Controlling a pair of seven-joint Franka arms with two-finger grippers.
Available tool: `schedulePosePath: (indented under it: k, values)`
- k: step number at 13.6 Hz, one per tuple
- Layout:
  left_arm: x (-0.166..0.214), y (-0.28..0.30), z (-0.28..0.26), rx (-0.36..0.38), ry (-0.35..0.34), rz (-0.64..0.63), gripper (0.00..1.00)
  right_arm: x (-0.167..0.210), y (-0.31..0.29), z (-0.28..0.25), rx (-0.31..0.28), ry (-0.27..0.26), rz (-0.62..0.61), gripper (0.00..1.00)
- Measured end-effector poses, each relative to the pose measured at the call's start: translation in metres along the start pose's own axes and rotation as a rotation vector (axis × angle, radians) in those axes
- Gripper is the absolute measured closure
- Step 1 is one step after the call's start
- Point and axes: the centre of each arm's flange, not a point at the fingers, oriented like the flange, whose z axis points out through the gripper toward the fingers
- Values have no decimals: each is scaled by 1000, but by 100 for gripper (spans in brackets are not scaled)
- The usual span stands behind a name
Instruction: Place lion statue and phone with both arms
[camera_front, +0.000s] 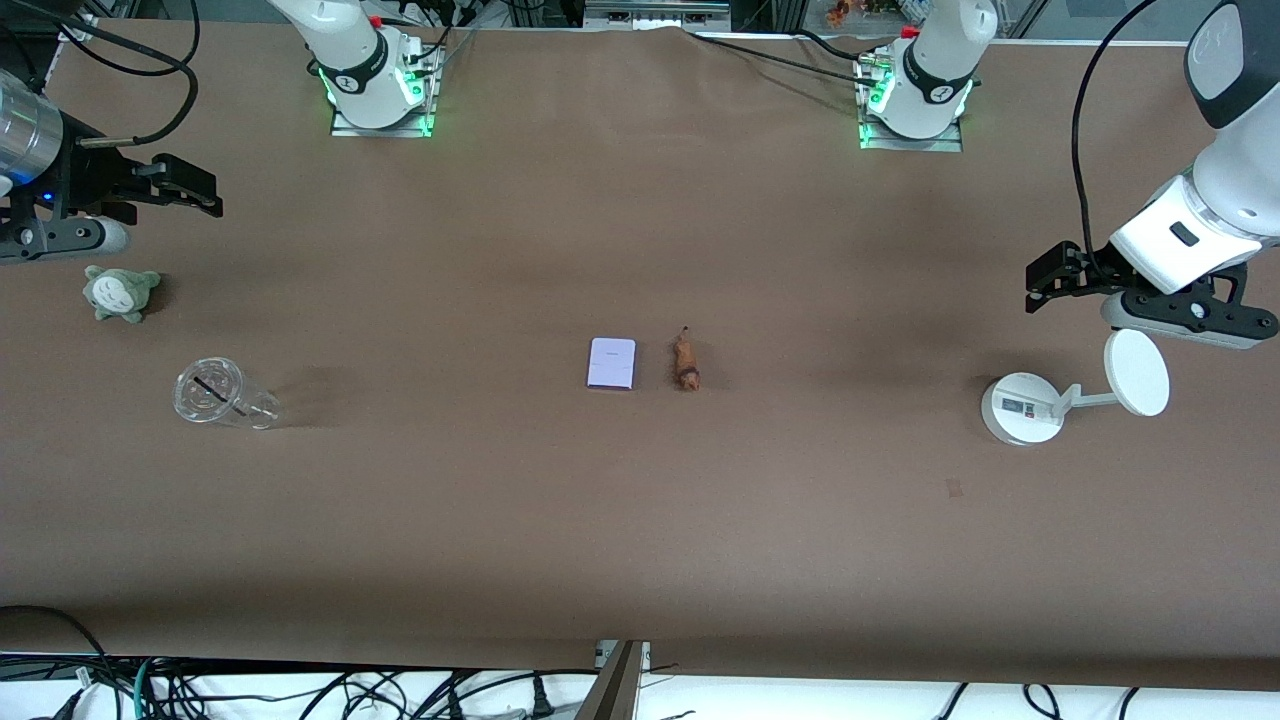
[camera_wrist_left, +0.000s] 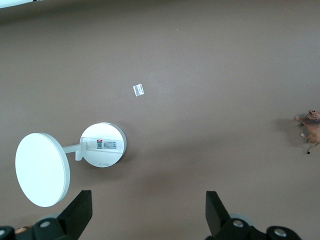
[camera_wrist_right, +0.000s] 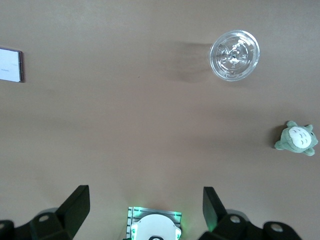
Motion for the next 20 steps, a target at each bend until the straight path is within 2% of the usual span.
schedulePosePath:
  k: [3, 7, 15, 20]
  values:
    - [0, 0, 0, 0, 0, 0, 0, 2, -16, -1, -6, 14, -26, 0]
    - [0, -1, 0, 0, 0, -1, 0, 9, -84, 5, -23, 37, 6, 0]
    - [0, -1, 0, 0, 1, -1, 0, 52, -191, 72, -24, 49, 91, 0]
    - [0, -1, 0, 0, 1, -1, 0, 62, -211, 89, -23, 54, 84, 0]
